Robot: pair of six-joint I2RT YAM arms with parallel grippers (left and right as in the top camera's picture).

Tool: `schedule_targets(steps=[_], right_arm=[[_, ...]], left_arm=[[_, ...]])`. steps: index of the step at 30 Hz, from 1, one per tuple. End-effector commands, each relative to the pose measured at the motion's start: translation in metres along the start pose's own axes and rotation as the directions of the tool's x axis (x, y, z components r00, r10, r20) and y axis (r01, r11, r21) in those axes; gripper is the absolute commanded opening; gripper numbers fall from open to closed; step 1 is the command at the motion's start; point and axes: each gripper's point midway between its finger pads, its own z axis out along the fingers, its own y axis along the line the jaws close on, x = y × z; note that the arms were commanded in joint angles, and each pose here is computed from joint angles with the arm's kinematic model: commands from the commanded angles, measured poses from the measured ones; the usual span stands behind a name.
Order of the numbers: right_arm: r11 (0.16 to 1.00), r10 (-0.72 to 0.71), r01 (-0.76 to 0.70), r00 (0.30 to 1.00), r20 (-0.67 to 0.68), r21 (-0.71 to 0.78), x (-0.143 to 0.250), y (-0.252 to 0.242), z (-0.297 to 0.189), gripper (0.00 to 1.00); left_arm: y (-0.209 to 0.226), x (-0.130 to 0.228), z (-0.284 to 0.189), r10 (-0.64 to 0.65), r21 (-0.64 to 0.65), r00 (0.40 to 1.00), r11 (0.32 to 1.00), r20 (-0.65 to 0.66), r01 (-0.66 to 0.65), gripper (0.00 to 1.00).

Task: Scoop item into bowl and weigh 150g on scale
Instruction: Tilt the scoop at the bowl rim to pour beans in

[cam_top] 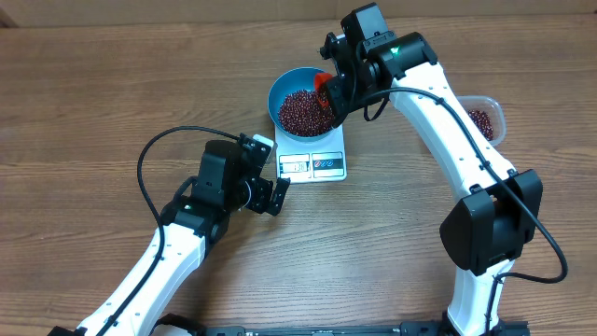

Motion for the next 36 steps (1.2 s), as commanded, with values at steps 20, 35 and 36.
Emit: schedule_targets(steps=[20, 35, 36], right_arm=[[0.999, -0.035, 0.033, 0.996, 0.084, 0.027, -0.017, 0.012, -0.027, 0.04], [0.999, -0.031, 0.032, 0.997, 0.077, -0.016, -0.015, 0.017, -0.027, 0.04], [0.999, -0.031, 0.032, 0.997, 0.077, -0.016, -0.015, 0.017, -0.027, 0.04]], left_arm=[[0.001, 0.002, 0.002, -0.01, -0.005, 1.0, 1.0, -0.006, 0.01, 1.0], [0.001, 0.002, 0.002, -0.01, -0.005, 1.0, 1.0, -0.006, 0.01, 1.0], [0.001, 0.002, 0.002, -0.01, -0.005, 1.0, 1.0, -0.006, 0.01, 1.0]])
